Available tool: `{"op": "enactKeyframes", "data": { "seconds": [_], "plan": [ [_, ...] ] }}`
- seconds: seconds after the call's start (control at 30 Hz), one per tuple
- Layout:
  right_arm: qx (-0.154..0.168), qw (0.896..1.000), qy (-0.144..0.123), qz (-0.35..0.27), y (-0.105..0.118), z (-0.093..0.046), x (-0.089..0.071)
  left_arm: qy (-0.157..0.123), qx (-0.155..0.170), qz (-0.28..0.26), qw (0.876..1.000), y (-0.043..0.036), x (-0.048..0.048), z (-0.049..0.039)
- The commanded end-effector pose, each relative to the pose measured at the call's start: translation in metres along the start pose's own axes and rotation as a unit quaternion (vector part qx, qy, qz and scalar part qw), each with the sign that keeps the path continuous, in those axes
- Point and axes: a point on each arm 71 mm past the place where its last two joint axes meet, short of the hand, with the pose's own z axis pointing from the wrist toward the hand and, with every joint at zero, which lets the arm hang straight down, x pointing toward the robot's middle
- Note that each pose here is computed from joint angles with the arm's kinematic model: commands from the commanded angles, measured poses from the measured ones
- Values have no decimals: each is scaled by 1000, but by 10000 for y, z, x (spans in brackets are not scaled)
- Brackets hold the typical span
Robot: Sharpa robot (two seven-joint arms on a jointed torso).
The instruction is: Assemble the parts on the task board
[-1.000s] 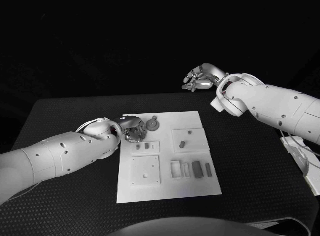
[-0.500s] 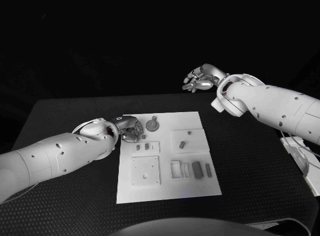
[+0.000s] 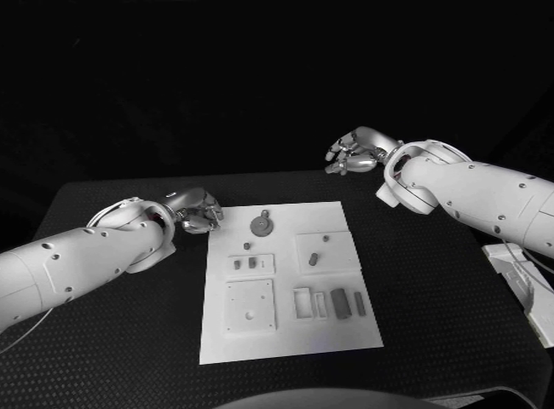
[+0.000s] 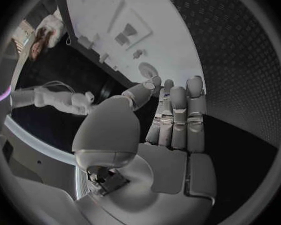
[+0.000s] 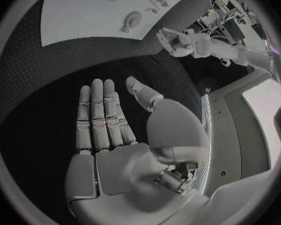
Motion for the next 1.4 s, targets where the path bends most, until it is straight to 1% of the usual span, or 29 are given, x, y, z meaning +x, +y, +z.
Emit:
{"op": "enactKeyframes", "data": {
  "seconds": [0.03,0.07,0.13,0.2,0.3,0.4,0.53,0.63,0.7,0.87,0.93,1.0,1.17,1.4],
  "plan": [
    [-21,997,34,-73,-16,-70,75,-23,-6,-200,979,28,-137,-47],
    [-22,995,39,-85,-41,-105,97,-23,-3,-236,972,43,-178,-66],
    [-24,993,48,-107,-81,-165,149,-25,2,-291,957,71,-234,-102],
    [-27,989,59,-130,-107,-218,212,-23,10,-340,940,92,-260,-135],
    [-34,984,69,-162,-120,-296,312,-24,23,-378,925,105,-283,-172],
    [-39,977,81,-195,-135,-354,417,-22,33,-395,918,103,-290,-194],
    [-40,967,98,-233,-173,-436,562,-19,42,-404,914,75,-284,-201],
    [-38,963,108,-246,-209,-482,679,-20,45,-411,910,50,-277,-203],
    [-38,961,111,-249,-225,-500,756,-18,47,-416,908,32,-271,-203],
    [-44,960,109,-254,-196,-518,864,-17,50,-417,907,12,-265,-199],
    [-46,960,110,-255,-178,-516,899,-16,50,-418,907,11,-263,-198],
    [-48,960,105,-255,-159,-498,928,-17,50,-419,907,9,-263,-199],
    [-43,959,101,-261,-175,-456,985,-18,52,-423,905,-7,-259,-192],
    [-40,959,106,-261,-188,-417,1078,-18,52,-424,904,-10,-259,-190]
  ]
}}
